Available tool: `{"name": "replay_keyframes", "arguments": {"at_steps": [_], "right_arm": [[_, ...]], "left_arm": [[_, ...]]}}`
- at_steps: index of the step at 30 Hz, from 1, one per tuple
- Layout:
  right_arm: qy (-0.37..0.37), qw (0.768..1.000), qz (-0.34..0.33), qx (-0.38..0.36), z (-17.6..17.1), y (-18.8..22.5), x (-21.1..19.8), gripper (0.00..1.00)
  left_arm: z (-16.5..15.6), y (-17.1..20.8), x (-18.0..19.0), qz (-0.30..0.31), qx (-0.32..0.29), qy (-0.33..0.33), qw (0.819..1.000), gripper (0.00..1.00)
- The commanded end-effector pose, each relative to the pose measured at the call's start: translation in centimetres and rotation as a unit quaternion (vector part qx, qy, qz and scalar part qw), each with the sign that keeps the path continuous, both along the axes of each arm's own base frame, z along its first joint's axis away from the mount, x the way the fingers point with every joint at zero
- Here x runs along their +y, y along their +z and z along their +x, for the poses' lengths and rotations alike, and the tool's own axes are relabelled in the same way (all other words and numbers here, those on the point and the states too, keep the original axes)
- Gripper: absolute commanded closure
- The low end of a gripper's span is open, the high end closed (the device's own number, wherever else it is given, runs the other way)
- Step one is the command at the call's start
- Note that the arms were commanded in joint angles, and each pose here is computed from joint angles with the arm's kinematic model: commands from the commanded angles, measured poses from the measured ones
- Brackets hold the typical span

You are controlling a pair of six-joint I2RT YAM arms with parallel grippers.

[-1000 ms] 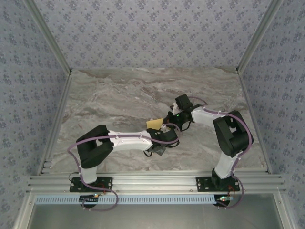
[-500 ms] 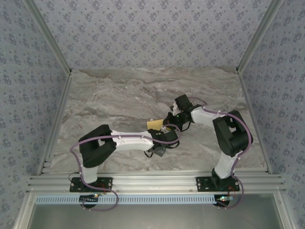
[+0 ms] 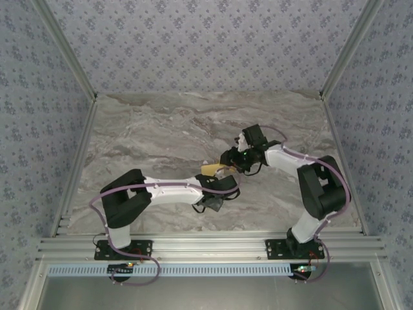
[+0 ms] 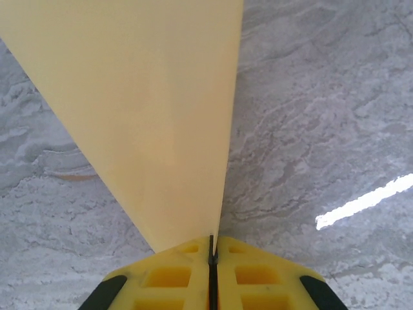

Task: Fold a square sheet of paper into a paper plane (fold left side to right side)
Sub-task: Fold the wing for the fifth time at the center of the table.

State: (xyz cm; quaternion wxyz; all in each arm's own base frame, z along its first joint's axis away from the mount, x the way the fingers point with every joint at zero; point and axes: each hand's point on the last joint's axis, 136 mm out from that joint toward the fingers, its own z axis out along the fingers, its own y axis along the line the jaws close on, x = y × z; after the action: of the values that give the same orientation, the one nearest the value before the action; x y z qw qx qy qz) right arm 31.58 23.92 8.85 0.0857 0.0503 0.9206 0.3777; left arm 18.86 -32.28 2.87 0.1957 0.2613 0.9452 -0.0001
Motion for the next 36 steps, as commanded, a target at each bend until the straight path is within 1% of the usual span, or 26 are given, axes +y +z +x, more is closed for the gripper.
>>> {"name": "replay_keyframes", "arguments": {"at_steps": [1, 4, 7, 11, 16, 25, 30, 33, 36], "right_arm": [[-0.019, 0.998, -0.014, -0.056, 0.7, 1.9, -2.1, 0.42], [-0.037, 0.997, -0.016, -0.069, 0.5, 2.5, -3.8, 0.33], [-0.033, 0.996, -0.021, -0.082, 0.0, 2.4, -4.9, 0.29], [-0.016, 0.996, -0.018, -0.082, -1.1, 1.7, -5.1, 0.27], [0.009, 0.996, -0.009, -0.085, -2.6, 0.3, -4.3, 0.29], [0.042, 0.995, -0.001, -0.090, -4.4, -1.5, -1.7, 0.33], [0.050, 0.994, 0.018, -0.091, -4.3, -2.1, 0.2, 0.40], [0.060, 0.993, 0.020, -0.095, -4.2, -2.5, 1.2, 0.41], [0.061, 0.994, 0.028, -0.083, -4.2, -3.0, 2.2, 0.43]], "left_arm": [[0.2, 1.2, -0.4, -0.058, 0.011, 0.019, 0.998, 0.91], [0.4, 1.4, -0.6, -0.106, 0.026, 0.035, 0.993, 0.91], [0.7, 1.8, -0.8, -0.163, 0.039, 0.049, 0.985, 0.91], [0.9, 2.4, -1.2, -0.243, 0.056, 0.064, 0.966, 0.91], [1.3, 2.5, -0.5, -0.319, 0.072, 0.092, 0.940, 0.91], [1.4, 1.4, -0.1, -0.371, 0.096, 0.122, 0.916, 0.92], [1.6, 1.5, 0.2, -0.396, 0.099, 0.135, 0.903, 0.93], [1.7, 1.7, 0.3, -0.409, 0.097, 0.140, 0.897, 0.93], [1.8, 1.7, 0.6, -0.418, 0.098, 0.147, 0.891, 0.94]]}}
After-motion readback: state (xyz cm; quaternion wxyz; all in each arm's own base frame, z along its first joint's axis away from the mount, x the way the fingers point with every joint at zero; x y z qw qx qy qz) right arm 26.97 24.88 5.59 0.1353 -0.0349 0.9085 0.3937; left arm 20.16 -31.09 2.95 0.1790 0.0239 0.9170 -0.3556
